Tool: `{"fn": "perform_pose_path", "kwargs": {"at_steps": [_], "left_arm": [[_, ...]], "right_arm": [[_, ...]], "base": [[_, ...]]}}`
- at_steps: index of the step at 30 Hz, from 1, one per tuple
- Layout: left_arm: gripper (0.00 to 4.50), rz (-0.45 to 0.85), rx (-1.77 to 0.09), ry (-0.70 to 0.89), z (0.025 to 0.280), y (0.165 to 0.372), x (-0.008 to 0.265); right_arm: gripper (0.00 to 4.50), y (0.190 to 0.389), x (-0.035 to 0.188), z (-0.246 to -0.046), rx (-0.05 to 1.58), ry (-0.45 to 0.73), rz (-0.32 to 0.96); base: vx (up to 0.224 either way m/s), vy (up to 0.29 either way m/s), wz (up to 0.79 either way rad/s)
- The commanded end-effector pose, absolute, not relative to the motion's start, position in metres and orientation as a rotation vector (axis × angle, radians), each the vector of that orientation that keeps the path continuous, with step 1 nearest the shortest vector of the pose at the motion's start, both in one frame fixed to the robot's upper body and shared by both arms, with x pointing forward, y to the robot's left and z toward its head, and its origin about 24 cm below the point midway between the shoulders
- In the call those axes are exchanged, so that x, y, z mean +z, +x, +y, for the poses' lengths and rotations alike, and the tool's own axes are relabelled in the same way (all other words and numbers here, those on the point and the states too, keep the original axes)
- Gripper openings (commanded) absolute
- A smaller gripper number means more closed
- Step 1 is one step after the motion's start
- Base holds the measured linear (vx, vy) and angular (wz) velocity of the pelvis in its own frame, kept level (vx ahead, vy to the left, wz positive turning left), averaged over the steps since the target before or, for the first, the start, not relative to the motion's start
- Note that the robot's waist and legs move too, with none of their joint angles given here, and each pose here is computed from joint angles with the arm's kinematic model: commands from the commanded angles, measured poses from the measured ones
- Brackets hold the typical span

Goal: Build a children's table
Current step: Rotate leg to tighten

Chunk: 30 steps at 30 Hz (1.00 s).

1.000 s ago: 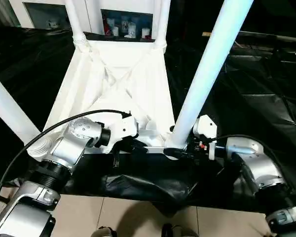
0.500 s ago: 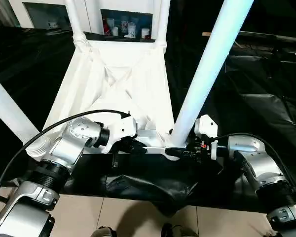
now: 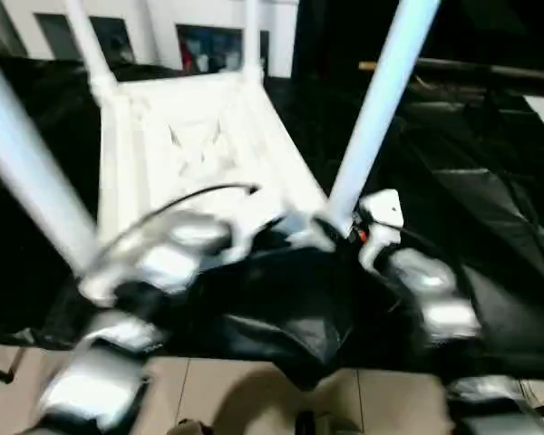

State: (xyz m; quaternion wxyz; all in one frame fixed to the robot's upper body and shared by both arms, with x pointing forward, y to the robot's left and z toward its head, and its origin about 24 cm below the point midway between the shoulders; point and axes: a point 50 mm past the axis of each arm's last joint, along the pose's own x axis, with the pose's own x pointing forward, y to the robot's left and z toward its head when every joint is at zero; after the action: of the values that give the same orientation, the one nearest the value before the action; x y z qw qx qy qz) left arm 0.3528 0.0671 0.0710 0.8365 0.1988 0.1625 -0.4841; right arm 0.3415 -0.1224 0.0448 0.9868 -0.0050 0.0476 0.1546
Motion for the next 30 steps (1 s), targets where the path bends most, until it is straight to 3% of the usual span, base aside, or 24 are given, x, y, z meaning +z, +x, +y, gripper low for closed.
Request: {"fn": "perform_pose_path", "kwargs": {"at_steps": [1, 2, 6, 7, 8, 10, 14, 20, 23, 24, 30], "left_arm": [[0.00, 0.396, -0.896, 0.391, 0.072, 0.353, 0.053], [0.00, 0.393, -0.901, 0.402, 0.070, 0.353, 0.052], [0.00, 0.385, -0.939, 0.427, 0.070, 0.352, 0.052], [0.00, 0.386, -0.941, 0.429, 0.071, 0.352, 0.052], [0.00, 0.386, -0.941, 0.431, 0.071, 0.352, 0.052], [0.00, 0.377, -0.978, 0.466, 0.079, 0.350, 0.053], [0.00, 0.378, -1.012, 0.474, 0.086, 0.349, 0.055], [0.00, 0.357, -1.195, 0.493, 0.104, 0.338, 0.063], [0.00, 0.346, -1.324, 0.490, 0.108, 0.328, 0.065], [0.00, 0.352, -1.435, 0.503, 0.114, 0.319, 0.066], [0.00, 0.352, -1.502, 0.496, 0.117, 0.313, 0.068]], "right_arm": [[2.67, 0.335, 0.029, -0.109, 0.291, -0.033, 0.164], [2.67, 0.336, 0.031, -0.098, 0.332, -0.036, 0.155], [2.67, 0.333, 0.034, -0.089, 0.438, -0.040, 0.125], [3.22, 0.332, 0.036, -0.089, 0.453, -0.015, 0.108], [3.36, 0.332, 0.037, -0.089, 0.458, -0.005, 0.102], [3.43, 0.331, 0.051, -0.097, 0.505, 0.012, 0.007], [3.82, 0.332, 0.060, -0.108, 0.552, -0.007, -0.025], [3.83, 0.322, 0.067, -0.136, 0.865, -0.065, 0.045], [3.83, 0.315, 0.067, -0.143, 0.973, -0.102, 0.075], [3.83, 0.308, 0.064, -0.148, 1.080, -0.162, 0.111], [3.83, 0.302, 0.063, -0.151, 1.198, -0.192, 0.159]], "base": [[0.000, 0.000, 0.00], [0.000, 0.000, 0.00], [0.000, 0.000, 0.00], [0.000, 0.000, 0.00], [0.000, 0.000, 0.00], [0.000, 0.000, 0.00], [0.000, 0.000, 0.00], [0.000, 0.000, 0.00], [0.000, 0.000, 0.00], [0.062, 0.011, 0.00], [0.009, 0.003, 0.01]]}}
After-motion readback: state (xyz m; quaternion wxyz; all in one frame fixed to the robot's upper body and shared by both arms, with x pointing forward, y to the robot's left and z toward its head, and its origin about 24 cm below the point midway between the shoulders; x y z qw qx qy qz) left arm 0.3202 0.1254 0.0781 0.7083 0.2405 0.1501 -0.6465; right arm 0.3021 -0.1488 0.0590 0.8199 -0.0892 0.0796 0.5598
